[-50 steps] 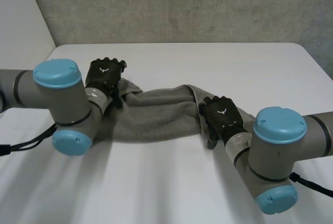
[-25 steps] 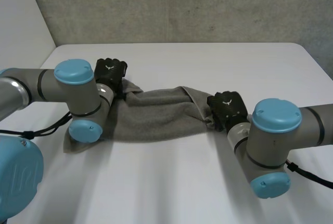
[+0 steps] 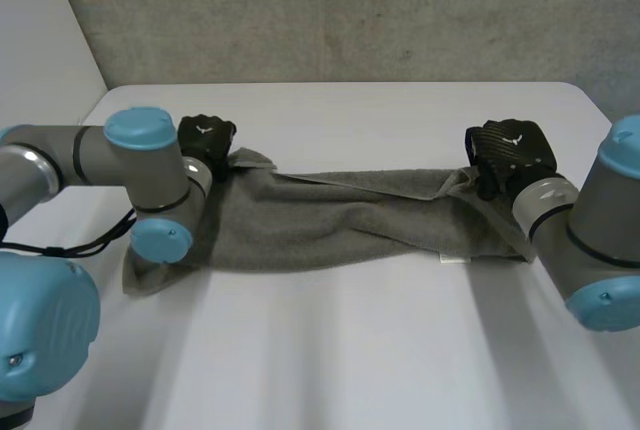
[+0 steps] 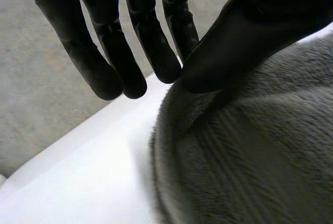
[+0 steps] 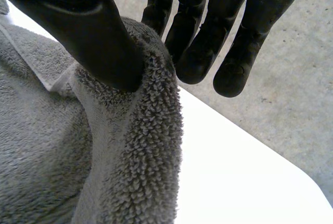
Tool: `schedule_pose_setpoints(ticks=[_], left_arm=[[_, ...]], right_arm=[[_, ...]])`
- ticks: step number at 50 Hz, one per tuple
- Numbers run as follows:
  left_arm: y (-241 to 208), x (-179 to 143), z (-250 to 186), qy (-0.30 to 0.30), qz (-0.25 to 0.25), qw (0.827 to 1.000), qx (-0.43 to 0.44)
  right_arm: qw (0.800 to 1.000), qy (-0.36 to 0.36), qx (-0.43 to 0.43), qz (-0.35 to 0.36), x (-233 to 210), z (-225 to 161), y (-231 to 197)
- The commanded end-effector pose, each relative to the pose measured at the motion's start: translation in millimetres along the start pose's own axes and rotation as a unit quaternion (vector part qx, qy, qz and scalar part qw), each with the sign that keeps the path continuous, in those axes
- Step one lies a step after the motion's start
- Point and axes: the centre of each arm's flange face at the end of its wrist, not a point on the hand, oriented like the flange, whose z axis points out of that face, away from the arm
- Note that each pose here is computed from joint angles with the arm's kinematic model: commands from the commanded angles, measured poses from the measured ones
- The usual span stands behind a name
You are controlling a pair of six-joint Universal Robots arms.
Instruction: Fold the towel.
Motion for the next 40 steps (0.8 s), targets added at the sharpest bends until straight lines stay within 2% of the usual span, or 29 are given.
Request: schedule_pose_setpoints(ticks=[1, 2, 3, 5, 6, 7, 8, 11, 13, 18, 22, 24, 26, 29, 33, 34, 35, 36, 37, 38, 39, 40], left_arm=[[-51.8, -39.6, -17.6, -0.048, -0.023, 0.998, 0.024], [-70.0, -51.0, -27.8, -0.059, -0.040, 0.997, 0.037], [-70.1, -51.1, -27.9, -0.059, -0.040, 0.997, 0.037], [-107.6, -77.2, -53.4, -0.077, -0.088, 0.991, 0.071], [-107.8, -77.4, -53.6, -0.077, -0.088, 0.991, 0.072], [-123.5, -91.0, -67.1, -0.084, -0.118, 0.985, 0.089], [-134.8, -102.1, -79.6, -0.083, -0.150, 0.980, 0.103], [-143.4, -111.0, -91.1, -0.077, -0.181, 0.974, 0.115], [-152.6, -124.8, -112.0, -0.050, -0.230, 0.964, 0.126], [-144.5, -133.7, -138.4, -0.007, -0.259, 0.960, 0.101], [-128.7, -135.9, -145.4, 0.010, -0.265, 0.962, 0.070], [-111.6, -131.3, -144.2, 0.025, -0.272, 0.961, 0.040], [-103.6, -129.2, -139.9, 0.027, -0.275, 0.960, 0.029], [-82.7, -127.2, -122.1, 0.028, -0.280, 0.960, 0.001], [-87.4, -128.6, -101.3, 0.035, -0.267, 0.963, 0.017], [-97.9, -131.4, -91.4, 0.036, -0.262, 0.964, 0.039], [-114.4, -134.1, -81.6, 0.039, -0.258, 0.963, 0.071], [-114.6, -134.1, -81.5, 0.039, -0.258, 0.963, 0.072], [-140.0, -136.2, -74.6, 0.042, -0.248, 0.960, 0.119], [-167.3, -139.8, -71.0, 0.039, -0.238, 0.955, 0.172], [-167.5, -139.8, -71.0, 0.039, -0.238, 0.955, 0.172], [-194.2, -147.6, -71.2, 0.028, -0.232, 0.945, 0.229]], right_arm=[[0.999, 0.001, 0.034, -0.001, 30.5, -1.3, -51.7], [0.999, 0.001, 0.034, -0.001, 30.6, -1.3, -51.8], [0.999, -0.006, 0.033, 0.000, 36.9, -5.0, -65.1], [0.999, -0.017, 0.030, 0.001, 41.0, -10.7, -79.5], [0.999, -0.029, 0.030, 0.002, 44.1, -17.2, -93.5], [0.999, -0.043, 0.028, 0.003, 45.5, -24.6, -106.3], [0.999, -0.043, 0.028, 0.003, 45.5, -24.7, -106.4], [0.998, -0.058, 0.027, -0.002, 52.3, -39.0, -129.1], [0.998, -0.066, 0.023, -0.010, 55.6, -46.7, -138.1], [0.994, -0.099, -0.008, -0.055, 61.1, -69.2, -150.9], [0.981, -0.143, -0.068, -0.109, 56.2, -77.6, -136.3], [0.976, -0.156, -0.089, -0.125, 53.8, -75.3, -126.7], [0.967, -0.177, -0.121, -0.140, 50.4, -57.1, -103.4], [0.966, -0.178, -0.128, -0.136, 49.9, -47.5, -95.1], [0.978, -0.132, -0.048, -0.155, 55.2, -2.6, -102.9], [0.979, -0.117, -0.001, -0.166, 52.9, 12.4, -112.1], [0.979, -0.117, 0.000, -0.166, 52.8, 12.6, -112.2], [0.976, -0.094, 0.073, -0.184, 48.8, 27.1, -132.9], [0.976, -0.094, 0.074, -0.184, 48.7, 27.2, -133.1], [0.966, -0.071, 0.151, -0.197, 44.3, 36.9, -156.3], [0.952, -0.046, 0.222, -0.204, 41.8, 41.5, -179.8], [0.952, -0.046, 0.223, -0.204, 41.8, 41.5, -180.0]])
